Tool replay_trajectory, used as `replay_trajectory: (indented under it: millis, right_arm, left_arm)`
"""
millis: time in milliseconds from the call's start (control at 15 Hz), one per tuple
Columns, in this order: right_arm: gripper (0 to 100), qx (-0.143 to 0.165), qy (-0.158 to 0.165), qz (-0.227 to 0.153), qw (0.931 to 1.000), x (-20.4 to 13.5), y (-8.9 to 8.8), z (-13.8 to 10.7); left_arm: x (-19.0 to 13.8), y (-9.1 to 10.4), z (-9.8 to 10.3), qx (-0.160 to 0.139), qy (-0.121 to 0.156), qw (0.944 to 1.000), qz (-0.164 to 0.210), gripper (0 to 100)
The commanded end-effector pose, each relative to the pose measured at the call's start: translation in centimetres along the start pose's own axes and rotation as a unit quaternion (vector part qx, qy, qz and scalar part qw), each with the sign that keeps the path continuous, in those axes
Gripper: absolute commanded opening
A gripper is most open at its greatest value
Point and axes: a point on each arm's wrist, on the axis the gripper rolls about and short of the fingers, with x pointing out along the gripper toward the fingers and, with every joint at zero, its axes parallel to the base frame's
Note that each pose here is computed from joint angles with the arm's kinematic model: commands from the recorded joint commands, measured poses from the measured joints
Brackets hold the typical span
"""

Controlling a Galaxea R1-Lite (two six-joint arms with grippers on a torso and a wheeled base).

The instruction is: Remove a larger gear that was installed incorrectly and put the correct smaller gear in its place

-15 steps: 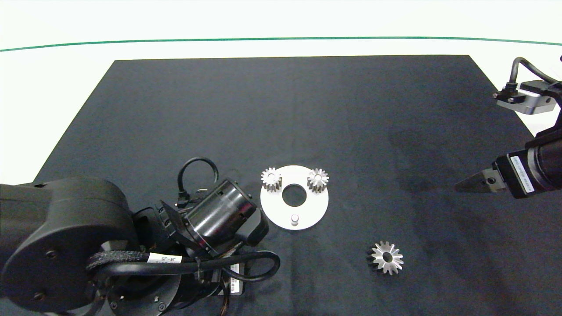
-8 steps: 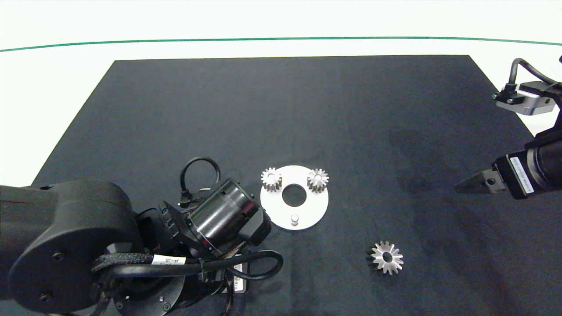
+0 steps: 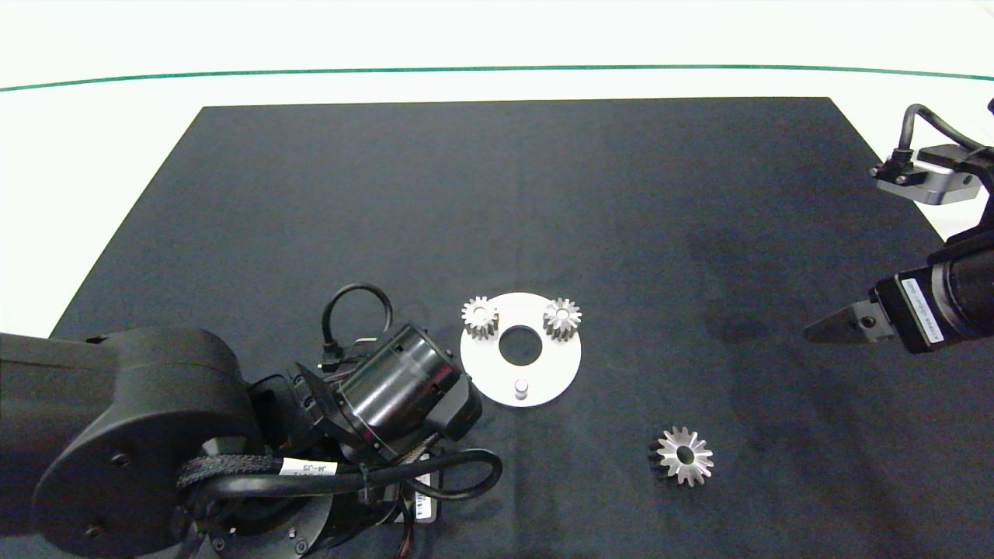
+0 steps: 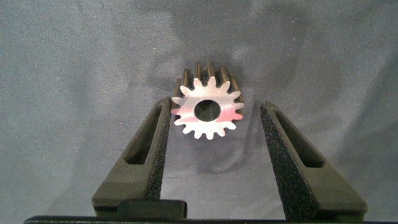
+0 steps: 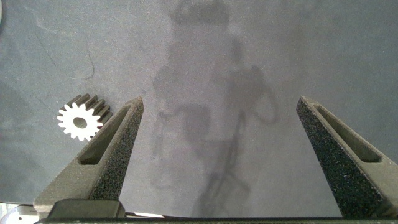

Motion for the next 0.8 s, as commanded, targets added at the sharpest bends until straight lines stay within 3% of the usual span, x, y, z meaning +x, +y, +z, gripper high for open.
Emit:
replay_trajectory:
  millis: [67,800]
  right_arm:
    - [100,-0.001,0.003,0.000,1.0000,0.06,0.03,-0.03]
    - [100,-0.001,0.005,0.002,1.0000,0.11,0.04,-0.08]
  left_arm:
    - [0.11,-0.04,-0.02,-0.001,0.000,1.0000,0.003,50]
    - [0.66,-0.05,-0.46,0.003,0.002,0.9999,0.010,29]
